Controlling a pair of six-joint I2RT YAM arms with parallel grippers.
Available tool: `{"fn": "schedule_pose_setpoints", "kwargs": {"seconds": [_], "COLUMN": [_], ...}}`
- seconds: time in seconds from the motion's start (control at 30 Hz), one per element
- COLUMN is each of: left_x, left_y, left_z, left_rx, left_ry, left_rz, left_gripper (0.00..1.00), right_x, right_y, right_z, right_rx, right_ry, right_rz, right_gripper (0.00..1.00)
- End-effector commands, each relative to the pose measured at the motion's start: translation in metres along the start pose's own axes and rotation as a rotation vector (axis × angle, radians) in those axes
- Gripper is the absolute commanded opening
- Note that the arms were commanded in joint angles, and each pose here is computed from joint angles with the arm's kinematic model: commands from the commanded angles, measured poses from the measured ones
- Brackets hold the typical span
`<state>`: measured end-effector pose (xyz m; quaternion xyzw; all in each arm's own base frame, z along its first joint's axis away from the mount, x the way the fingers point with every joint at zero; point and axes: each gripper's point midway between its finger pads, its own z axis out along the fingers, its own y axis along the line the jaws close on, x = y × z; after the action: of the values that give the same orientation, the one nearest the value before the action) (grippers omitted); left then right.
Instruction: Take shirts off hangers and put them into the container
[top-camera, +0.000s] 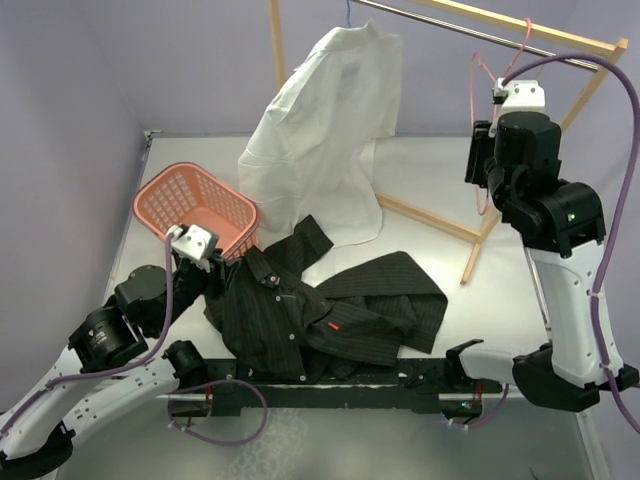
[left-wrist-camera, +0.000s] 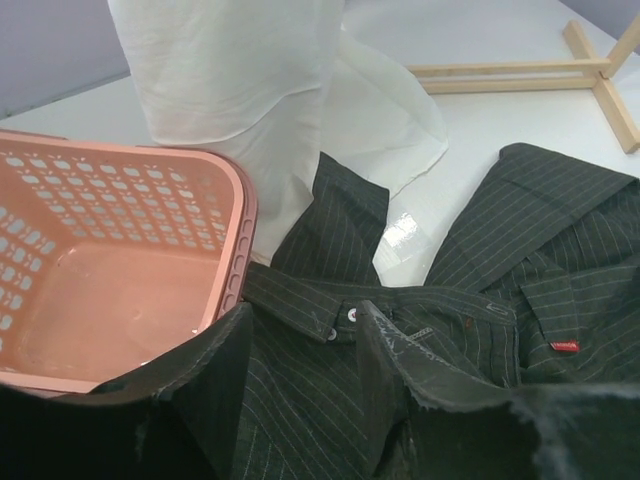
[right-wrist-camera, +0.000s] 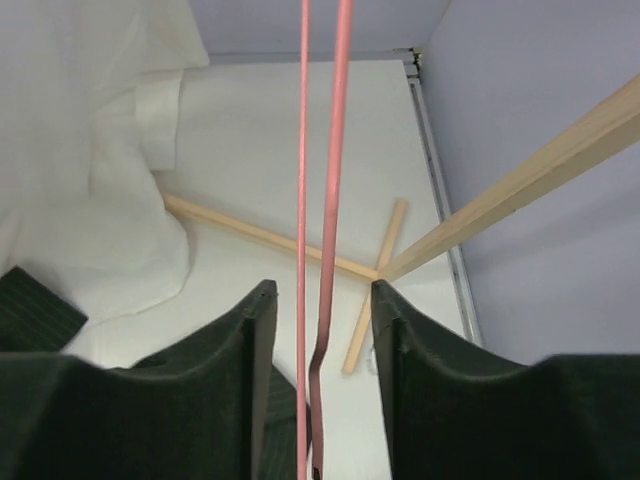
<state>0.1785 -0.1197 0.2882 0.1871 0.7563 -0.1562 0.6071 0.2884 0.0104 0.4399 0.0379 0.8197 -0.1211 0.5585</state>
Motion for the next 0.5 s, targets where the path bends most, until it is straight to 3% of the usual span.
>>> {"fn": "schedule_pose_setpoints", "kwargs": {"seconds": [0.0,0.1,0.2,0.27,0.47], "left_x": [-0.010,-0.009,-0.002,0.001,0.025], "left_y": [-0.012,-0.019,-0.029,-0.036,-0.060], "left_z": [0.002,0.003,0.010,0.014,0.039], "left_rx": [0.066,0.091,0.113,0.132,0.172], "left_ry": [-0.036,-0.023,0.002,0.028,0.183], "left_rz": [-0.011,-0.046,-0.118,-0.161,-0.197], "left_gripper": [0.53,0.79,0.95,0.97,0.97], "right_x": [-0.003,0.005,0.025,0.041,0.098], "right_y": [0.007,0.010,0.021,0.030,0.052], "right_z": [-0.021,-0.028,-0.036,-0.041,-0.053], "right_rx": [-0.117,-0.159,-0.238,-0.302,-0.449], "right_ry": [-0.062,-0.058,-0.014,0.015,0.125], "right_rz": [0.054,0.062,0.065,0.061,0.052], "right_gripper": [0.57,0.69,0.75,0.88,0.81]}}
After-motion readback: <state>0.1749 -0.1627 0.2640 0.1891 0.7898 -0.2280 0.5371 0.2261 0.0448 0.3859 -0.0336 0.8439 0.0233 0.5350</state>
